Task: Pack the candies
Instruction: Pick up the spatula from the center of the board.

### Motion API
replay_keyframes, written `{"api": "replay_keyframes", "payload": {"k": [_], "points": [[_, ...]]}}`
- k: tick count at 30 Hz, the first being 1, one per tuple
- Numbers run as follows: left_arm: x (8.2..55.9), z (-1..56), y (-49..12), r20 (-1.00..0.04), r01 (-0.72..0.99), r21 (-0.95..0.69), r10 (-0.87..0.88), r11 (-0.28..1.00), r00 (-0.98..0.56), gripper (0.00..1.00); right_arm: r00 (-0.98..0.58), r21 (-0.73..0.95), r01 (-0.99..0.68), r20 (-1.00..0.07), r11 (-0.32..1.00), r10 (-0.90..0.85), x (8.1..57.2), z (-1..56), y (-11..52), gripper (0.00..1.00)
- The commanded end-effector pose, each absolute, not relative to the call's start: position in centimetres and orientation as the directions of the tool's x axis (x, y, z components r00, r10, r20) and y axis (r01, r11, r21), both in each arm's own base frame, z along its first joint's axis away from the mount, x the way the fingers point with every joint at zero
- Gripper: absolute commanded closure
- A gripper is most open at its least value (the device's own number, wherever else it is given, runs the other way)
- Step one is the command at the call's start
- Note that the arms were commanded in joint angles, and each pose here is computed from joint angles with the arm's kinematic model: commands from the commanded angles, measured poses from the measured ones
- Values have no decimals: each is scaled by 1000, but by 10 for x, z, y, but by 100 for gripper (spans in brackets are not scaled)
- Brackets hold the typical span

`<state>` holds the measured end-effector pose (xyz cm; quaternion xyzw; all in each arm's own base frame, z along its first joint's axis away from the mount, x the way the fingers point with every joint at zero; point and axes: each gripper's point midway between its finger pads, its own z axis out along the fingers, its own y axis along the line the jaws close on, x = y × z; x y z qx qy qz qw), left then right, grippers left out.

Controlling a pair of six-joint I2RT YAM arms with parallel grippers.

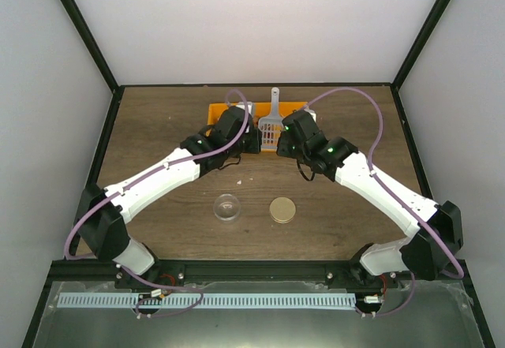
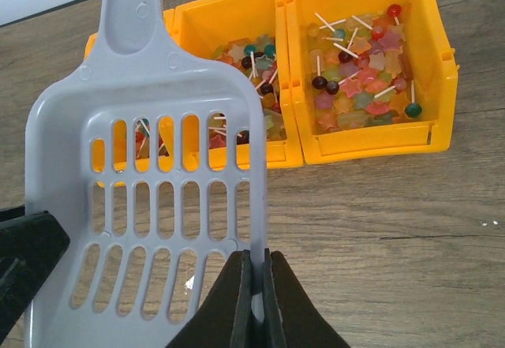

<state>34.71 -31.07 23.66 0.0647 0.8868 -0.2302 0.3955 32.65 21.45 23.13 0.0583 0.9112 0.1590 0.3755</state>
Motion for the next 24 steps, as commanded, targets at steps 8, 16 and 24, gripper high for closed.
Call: {"api": "replay_keyframes", "payload": {"k": [8,16,24], "points": [[347,212,-315,-715,318,-300,9,899,-699,96,-691,350,-52,-689,935,220,327,248,218,90],[346,211,-315,-750,405,-251,88,879,-656,96,-621,328,26,-735,944,272,326,265,192,49],[328,213,-320,-797,655,-74,350,752,-492,96,-587,551,-183,-726,815,359,331,310,162,16]]}}
